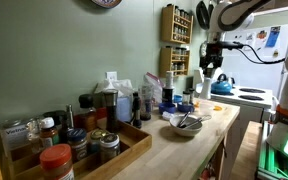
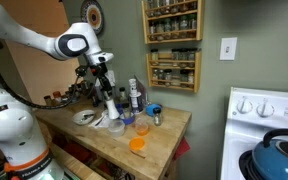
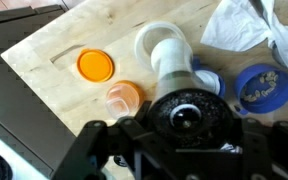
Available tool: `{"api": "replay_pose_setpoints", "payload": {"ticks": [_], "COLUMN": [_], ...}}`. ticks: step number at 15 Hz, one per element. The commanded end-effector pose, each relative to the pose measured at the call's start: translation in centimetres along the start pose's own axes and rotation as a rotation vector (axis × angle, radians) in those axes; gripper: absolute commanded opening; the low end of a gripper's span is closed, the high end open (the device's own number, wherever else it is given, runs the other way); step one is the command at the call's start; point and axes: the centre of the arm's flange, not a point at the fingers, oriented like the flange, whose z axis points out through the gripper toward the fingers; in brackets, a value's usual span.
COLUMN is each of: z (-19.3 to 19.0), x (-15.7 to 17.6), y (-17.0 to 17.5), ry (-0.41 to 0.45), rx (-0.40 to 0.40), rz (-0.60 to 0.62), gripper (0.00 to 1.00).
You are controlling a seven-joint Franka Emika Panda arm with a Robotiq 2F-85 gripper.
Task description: Put the salt cellar in the clear bowl on the right.
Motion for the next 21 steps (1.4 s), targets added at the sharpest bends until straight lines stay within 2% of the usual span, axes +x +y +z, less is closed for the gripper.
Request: {"api": "replay_pose_setpoints", "payload": {"ticks": [1, 5, 10, 14, 17, 21], "z": [0.6, 0.8, 1.6, 2.1, 2.3, 2.3], "x": [-0.5, -0.6, -0.1, 0.7, 0.5, 0.5], "y": [-1.5, -0.9, -0.3, 1.9, 1.9, 1.8], "ry": [0.101, 0.077, -0.022, -0.089, -0.093, -0.084], "rx": [-0.062, -0.139, -0.064, -0.051, -0.01, 0.007], "rz": [0.035, -0.006, -0.008, 0.02, 0.046, 0.069], "gripper": [0.37, 0.37, 0.37, 0.37, 0.37, 0.37]}}
